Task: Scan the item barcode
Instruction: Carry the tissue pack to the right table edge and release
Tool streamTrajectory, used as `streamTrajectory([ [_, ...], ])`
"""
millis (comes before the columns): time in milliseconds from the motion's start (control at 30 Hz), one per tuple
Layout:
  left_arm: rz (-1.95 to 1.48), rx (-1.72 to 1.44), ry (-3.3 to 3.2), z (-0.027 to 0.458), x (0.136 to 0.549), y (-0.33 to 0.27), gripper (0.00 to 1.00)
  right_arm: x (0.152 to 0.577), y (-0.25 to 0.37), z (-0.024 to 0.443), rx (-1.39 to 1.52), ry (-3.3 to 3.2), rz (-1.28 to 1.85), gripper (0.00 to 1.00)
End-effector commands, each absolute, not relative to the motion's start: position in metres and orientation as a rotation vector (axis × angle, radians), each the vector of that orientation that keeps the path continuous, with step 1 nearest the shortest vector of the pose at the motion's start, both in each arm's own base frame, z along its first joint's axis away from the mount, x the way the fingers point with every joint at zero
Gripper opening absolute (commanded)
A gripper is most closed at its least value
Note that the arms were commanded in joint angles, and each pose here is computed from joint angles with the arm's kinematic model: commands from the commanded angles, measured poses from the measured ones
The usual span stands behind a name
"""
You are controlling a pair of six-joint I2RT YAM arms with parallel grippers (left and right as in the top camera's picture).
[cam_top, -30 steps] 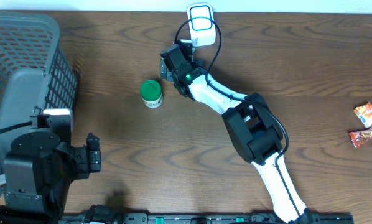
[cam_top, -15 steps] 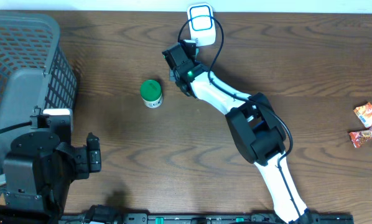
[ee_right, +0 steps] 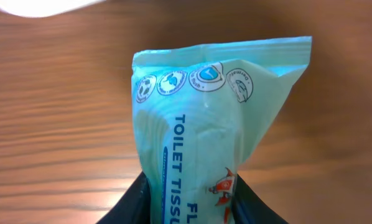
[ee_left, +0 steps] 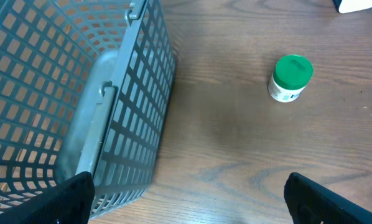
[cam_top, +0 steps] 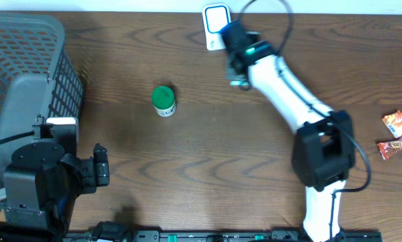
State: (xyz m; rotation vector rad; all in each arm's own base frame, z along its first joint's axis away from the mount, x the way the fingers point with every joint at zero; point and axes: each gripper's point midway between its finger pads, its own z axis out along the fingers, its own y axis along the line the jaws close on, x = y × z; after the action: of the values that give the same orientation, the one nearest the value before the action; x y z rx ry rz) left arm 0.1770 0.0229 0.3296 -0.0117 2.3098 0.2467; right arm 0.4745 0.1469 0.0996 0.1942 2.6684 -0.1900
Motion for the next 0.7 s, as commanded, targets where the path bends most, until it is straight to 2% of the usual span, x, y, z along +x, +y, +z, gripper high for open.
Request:
streamTrajectory([
  [0,0.253,-0.024,2.311,0.329,0.177,0.025,0.98,0.473,0.058,0.099,0.276,2.731,-0.364,0.01],
  [200,0.253,-0.024,2.31,0.33,0.177,0.024,0.98,0.46,-0.088,0.084,0.539,2.781,-0.488,0.03],
  [333,0.253,-0.024,2.311,0.329,0.177,0.025,0.98,0.442,-0.161,0.075,0.725,2.752,-0.523,0.04],
  [600,0.253,-0.024,2.31,0.33,0.177,0.024,0.98,0.394,-0.244,0.029,0.898,2.746,-0.491,0.07],
  [667,0.253,-0.024,2.31,0.33,0.177,0.024,0.98,0.386,-0.249,0.016,0.929,2.741,-0.466,0.13],
])
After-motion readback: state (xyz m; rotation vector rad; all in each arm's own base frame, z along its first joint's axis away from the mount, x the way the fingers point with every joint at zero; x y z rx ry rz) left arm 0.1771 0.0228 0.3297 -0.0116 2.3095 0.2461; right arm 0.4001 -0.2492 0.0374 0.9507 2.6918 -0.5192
